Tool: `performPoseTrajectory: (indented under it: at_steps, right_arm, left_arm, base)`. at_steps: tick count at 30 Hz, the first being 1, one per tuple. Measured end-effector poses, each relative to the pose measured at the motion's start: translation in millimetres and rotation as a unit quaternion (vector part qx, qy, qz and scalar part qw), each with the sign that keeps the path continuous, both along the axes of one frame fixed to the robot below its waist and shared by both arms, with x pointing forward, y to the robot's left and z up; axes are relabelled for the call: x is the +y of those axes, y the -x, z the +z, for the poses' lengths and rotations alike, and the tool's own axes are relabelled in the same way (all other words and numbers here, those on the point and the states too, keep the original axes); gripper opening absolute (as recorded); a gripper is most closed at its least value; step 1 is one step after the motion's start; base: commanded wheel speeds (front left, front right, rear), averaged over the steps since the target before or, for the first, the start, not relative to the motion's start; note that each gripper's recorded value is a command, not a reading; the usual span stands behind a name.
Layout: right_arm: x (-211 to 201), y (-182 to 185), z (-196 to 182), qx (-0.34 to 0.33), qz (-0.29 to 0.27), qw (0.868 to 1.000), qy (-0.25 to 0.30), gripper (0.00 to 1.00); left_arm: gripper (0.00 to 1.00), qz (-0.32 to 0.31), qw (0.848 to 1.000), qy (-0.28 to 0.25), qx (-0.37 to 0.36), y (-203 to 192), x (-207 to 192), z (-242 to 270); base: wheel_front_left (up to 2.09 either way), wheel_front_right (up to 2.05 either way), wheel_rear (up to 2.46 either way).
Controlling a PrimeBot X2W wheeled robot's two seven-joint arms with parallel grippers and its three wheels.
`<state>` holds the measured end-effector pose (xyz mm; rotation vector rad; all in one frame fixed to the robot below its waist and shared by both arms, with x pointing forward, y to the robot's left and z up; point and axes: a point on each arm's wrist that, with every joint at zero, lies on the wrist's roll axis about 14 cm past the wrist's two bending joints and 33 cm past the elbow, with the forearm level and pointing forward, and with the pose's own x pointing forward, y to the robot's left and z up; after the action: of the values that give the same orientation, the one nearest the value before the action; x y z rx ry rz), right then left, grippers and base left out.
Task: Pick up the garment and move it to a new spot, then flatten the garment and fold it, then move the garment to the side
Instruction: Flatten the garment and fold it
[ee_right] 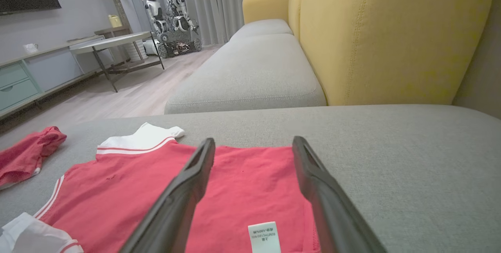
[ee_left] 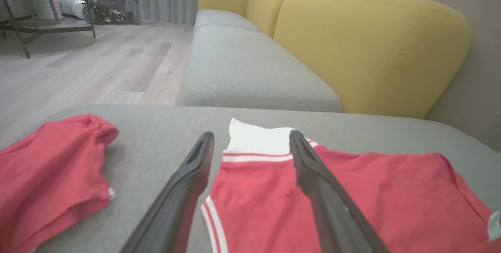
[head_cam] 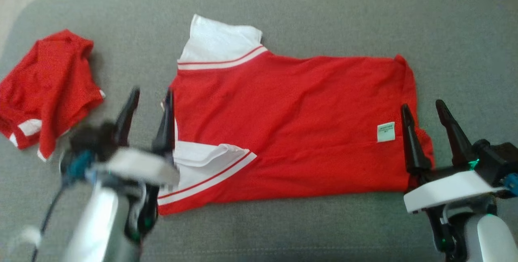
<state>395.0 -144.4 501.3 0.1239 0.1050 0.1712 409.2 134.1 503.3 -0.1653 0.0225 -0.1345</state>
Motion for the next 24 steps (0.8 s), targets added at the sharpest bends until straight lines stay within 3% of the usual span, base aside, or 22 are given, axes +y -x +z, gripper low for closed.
performPoseTrajectory:
  at_steps: [7,15,20,24]
  right_arm:
    - [4.7,-25.7,-16.0,0.015,0.006,1.000,-0.002,1.00]
    - [5.3,-44.7,-47.5,0.050,0.008,0.999,0.005,1.00]
    - [-0.7,-49.9,-59.1,0.061,0.002,0.998,0.009,1.00]
    - [-7.5,-48.0,-67.6,0.072,-0.007,0.997,0.013,1.00]
  left_arm:
    - [1.00,-0.051,0.999,0.016,-0.007,-79.6,-28.2,6.6]
    - [1.00,-0.092,0.994,0.006,0.063,-151.1,-56.9,-38.4]
    - [1.00,-0.091,0.985,-0.005,0.144,-170.6,-59.8,-87.1]
    - [1.00,-0.076,0.967,-0.019,0.244,-162.3,-52.1,-138.6]
  base:
    - [0.00,0.00,0.00]
    - [0.00,0.00,0.00]
    - [0.00,0.00,0.00]
    - [0.00,0.00,0.00]
